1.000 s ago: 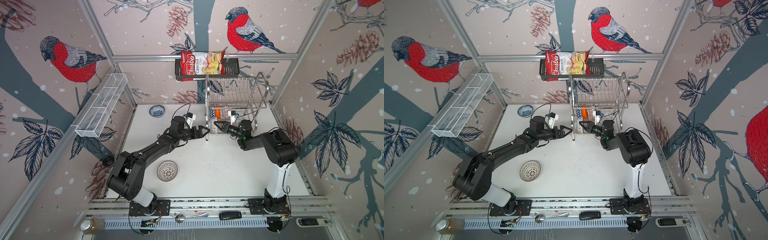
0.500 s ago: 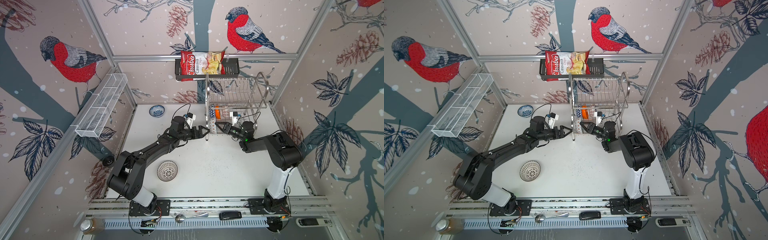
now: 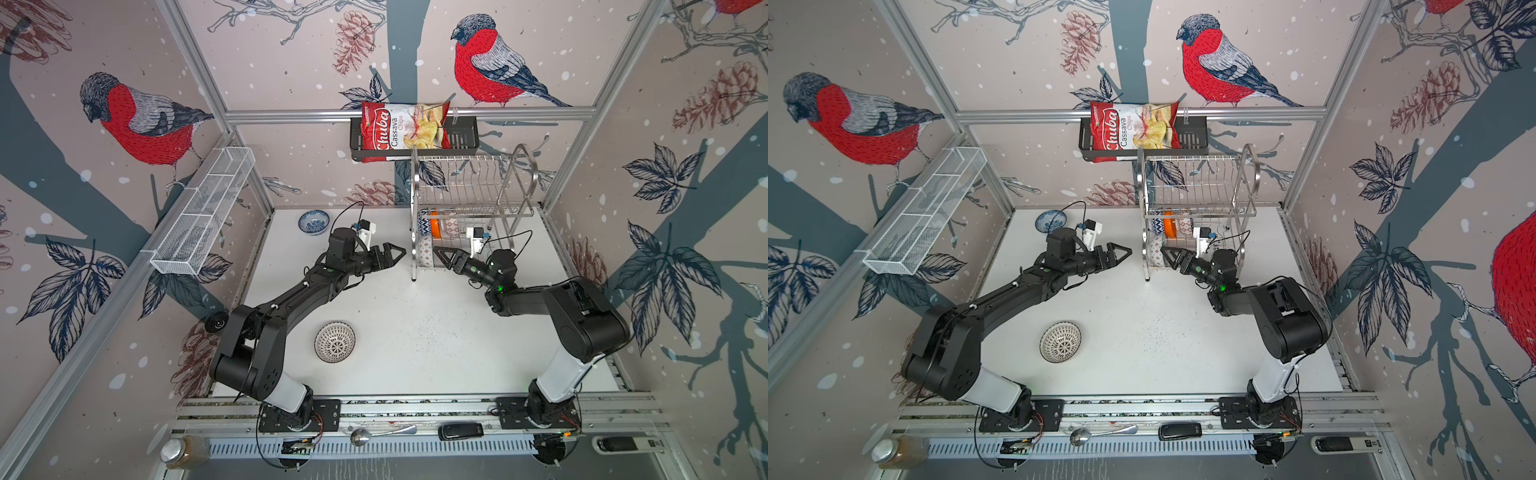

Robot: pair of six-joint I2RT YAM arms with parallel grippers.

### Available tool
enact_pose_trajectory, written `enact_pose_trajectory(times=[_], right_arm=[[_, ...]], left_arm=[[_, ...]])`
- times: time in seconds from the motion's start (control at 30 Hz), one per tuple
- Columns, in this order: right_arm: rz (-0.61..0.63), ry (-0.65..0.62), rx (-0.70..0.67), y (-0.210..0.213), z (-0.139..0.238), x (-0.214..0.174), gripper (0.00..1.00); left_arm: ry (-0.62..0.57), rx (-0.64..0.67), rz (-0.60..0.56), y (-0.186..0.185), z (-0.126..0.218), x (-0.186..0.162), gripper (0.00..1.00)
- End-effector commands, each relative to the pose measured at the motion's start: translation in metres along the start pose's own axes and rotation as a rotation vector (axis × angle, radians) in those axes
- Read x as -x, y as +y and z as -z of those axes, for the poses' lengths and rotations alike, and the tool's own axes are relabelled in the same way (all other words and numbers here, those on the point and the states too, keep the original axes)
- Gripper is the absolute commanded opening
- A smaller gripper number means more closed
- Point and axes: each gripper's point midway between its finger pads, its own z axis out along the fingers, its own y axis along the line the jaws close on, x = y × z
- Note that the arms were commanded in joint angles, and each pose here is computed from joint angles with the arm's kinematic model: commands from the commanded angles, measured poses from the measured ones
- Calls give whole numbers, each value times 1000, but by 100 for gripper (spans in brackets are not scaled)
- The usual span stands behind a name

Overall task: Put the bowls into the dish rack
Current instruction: 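Open the right gripper and draw back from the green bowl while the left arm retracts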

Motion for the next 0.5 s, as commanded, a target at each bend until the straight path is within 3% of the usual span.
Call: enact_pose_trajectory(times=[0.0,0.1,0.3,0.47], right_arm=[[60,-15,-58,-1,4,-1,89],[95,-6,-119,-1,8,-4,100],[179,25,-259,-7,18,-14,100],[277,30,-340,-2,26,-16,100]], left_arm=[[-30,48,-43,4,7,10,98],[-33,131,-51,16,11,11,98],[15,392,59,49,33,1,98],[22,460,151,47,58,-11,98]])
